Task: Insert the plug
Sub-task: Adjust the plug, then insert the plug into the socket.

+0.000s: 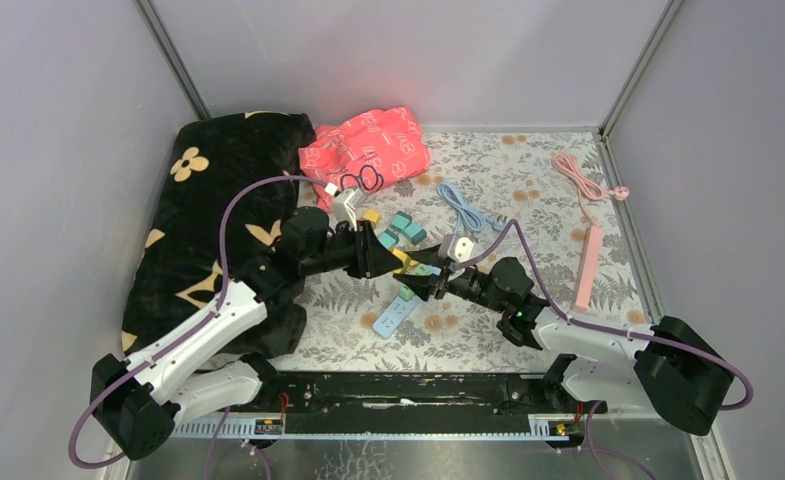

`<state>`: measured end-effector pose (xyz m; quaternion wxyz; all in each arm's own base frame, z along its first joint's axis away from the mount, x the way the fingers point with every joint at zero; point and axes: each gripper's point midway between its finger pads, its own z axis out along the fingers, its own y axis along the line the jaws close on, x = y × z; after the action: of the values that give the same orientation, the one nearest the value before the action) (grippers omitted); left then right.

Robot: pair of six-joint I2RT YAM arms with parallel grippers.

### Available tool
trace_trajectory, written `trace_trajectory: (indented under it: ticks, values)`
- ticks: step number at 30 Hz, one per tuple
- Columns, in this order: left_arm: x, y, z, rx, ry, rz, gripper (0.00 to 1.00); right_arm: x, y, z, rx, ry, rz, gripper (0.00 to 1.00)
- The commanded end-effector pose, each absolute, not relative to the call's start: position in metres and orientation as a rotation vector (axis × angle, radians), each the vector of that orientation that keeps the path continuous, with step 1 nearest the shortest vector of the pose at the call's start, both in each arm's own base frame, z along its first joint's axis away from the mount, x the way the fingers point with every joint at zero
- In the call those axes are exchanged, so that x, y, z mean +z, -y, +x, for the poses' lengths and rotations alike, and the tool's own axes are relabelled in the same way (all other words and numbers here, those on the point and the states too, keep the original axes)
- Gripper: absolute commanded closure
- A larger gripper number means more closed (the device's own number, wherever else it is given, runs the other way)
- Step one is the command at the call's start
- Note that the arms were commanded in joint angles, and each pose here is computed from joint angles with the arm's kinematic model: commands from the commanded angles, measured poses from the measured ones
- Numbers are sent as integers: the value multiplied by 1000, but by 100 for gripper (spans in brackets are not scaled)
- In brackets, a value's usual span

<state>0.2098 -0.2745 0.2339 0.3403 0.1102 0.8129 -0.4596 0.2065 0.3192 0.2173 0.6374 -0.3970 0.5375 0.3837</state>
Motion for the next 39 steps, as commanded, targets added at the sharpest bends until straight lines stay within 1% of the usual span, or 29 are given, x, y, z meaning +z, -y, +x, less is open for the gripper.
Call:
trace_trajectory:
  ticks: [1, 5, 8, 14, 20, 23, 26, 30, 39]
  values:
    - [241, 261, 223, -1038, -2083, 339, 100, 237, -312, 206, 949, -1234, -751, 55]
    - [233, 252, 226, -943, -2123, 364, 100, 226, -307, 211, 979, -1350, -657, 46]
    - [223, 247, 226, -877, -2168, 398, 100, 215, -301, 216, 990, -1447, -566, 42]
    - [195, 241, 222, -729, -2263, 473, 100, 182, -292, 227, 971, -1715, -385, 37]
    - [172, 244, 215, -651, -2327, 537, 100, 155, -282, 226, 964, -1876, -225, 35]
    - [162, 245, 215, -604, -2352, 553, 100, 131, -271, 228, 932, -1951, -102, 35]
    - [155, 249, 212, -576, -2365, 568, 100, 117, -268, 224, 946, -2008, -31, 37]
    - [146, 254, 208, -546, -2373, 602, 100, 99, -267, 221, 964, -2068, 55, 45]
    - [128, 267, 203, -574, -2383, 620, 100, 74, -277, 215, 1053, -2137, 168, 54]
